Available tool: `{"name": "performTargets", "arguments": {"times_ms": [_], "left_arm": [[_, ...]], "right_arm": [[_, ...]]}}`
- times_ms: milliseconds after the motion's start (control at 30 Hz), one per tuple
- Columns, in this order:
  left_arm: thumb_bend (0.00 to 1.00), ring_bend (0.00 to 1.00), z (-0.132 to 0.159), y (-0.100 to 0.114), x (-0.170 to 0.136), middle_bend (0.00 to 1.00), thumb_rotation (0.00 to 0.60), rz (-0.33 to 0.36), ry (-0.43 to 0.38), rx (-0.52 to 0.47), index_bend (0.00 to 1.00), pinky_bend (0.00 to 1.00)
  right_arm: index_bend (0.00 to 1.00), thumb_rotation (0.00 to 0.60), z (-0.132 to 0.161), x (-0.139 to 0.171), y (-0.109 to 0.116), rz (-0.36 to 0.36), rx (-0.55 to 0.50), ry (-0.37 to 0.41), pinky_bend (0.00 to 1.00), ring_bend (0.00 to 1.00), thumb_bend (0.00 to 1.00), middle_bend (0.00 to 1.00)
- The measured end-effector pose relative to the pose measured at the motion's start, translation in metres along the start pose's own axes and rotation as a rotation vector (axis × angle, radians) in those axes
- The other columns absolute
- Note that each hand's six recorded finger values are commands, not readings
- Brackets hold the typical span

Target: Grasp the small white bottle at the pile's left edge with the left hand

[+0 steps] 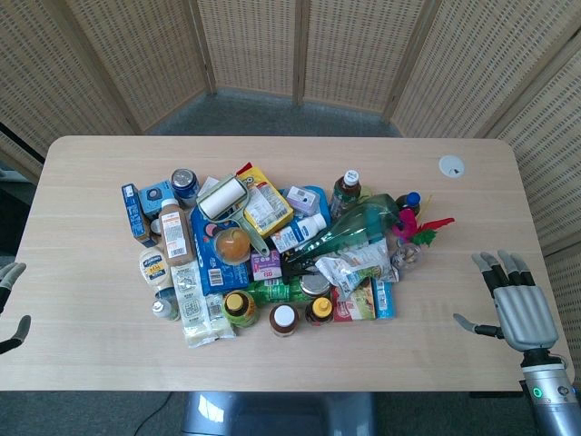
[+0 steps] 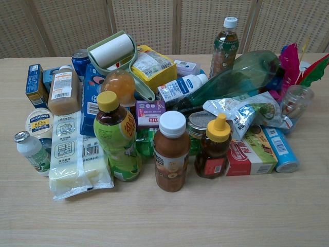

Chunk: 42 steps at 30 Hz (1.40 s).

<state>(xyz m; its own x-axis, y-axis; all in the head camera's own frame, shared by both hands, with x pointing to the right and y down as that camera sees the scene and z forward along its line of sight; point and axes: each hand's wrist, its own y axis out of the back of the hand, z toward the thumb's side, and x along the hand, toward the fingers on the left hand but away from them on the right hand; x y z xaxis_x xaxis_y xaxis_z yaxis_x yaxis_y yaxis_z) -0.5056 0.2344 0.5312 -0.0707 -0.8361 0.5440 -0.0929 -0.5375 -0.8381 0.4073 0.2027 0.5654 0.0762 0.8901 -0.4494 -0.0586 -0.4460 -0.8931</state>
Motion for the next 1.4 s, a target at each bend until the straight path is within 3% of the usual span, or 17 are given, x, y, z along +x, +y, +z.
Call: {"name": "performTargets", "arguments": {"times_ms": [367, 667, 1100, 1400], "left_arm": [[0.5, 0.0, 0.007, -0.011, 0.001, 0.0, 0.6, -0.05, -0.011, -0.026, 0.0, 0.0], [0.49, 0.0, 0.034, -0.06, 0.015, 0.0, 0.6, -0.199, -0.074, -0.156, 0.03, 0.0], [0.49, 0.04, 0.084, -0.133, 0.02, 0.02, 0.6, -0.39, -0.146, -0.468, 0.03, 0.0], [0.49, 0.04, 0.101, -0.156, 0.02, 0.02, 0.6, -0.424, -0.152, -0.632, 0.01, 0.0]], "right_arm": [[0.05, 0.347, 0.0, 0.002, 0.001, -0.01, -0.02, 0.007, 0.0, 0.0, 0.18, 0.13], [0.05, 0.346, -0.005, 0.01, 0.005, -0.021, -0.02, -0.012, 0.0, 0.0, 0.18, 0.13], [0.05, 0.345, -0.011, 0.014, 0.007, -0.022, -0.015, -0.031, 0.0, 0.0, 0.18, 0.13], [0.05, 0.343, -0.017, 0.017, 0.009, -0.025, -0.019, -0.041, 0.0, 0.0, 0.18, 0.13]]}}
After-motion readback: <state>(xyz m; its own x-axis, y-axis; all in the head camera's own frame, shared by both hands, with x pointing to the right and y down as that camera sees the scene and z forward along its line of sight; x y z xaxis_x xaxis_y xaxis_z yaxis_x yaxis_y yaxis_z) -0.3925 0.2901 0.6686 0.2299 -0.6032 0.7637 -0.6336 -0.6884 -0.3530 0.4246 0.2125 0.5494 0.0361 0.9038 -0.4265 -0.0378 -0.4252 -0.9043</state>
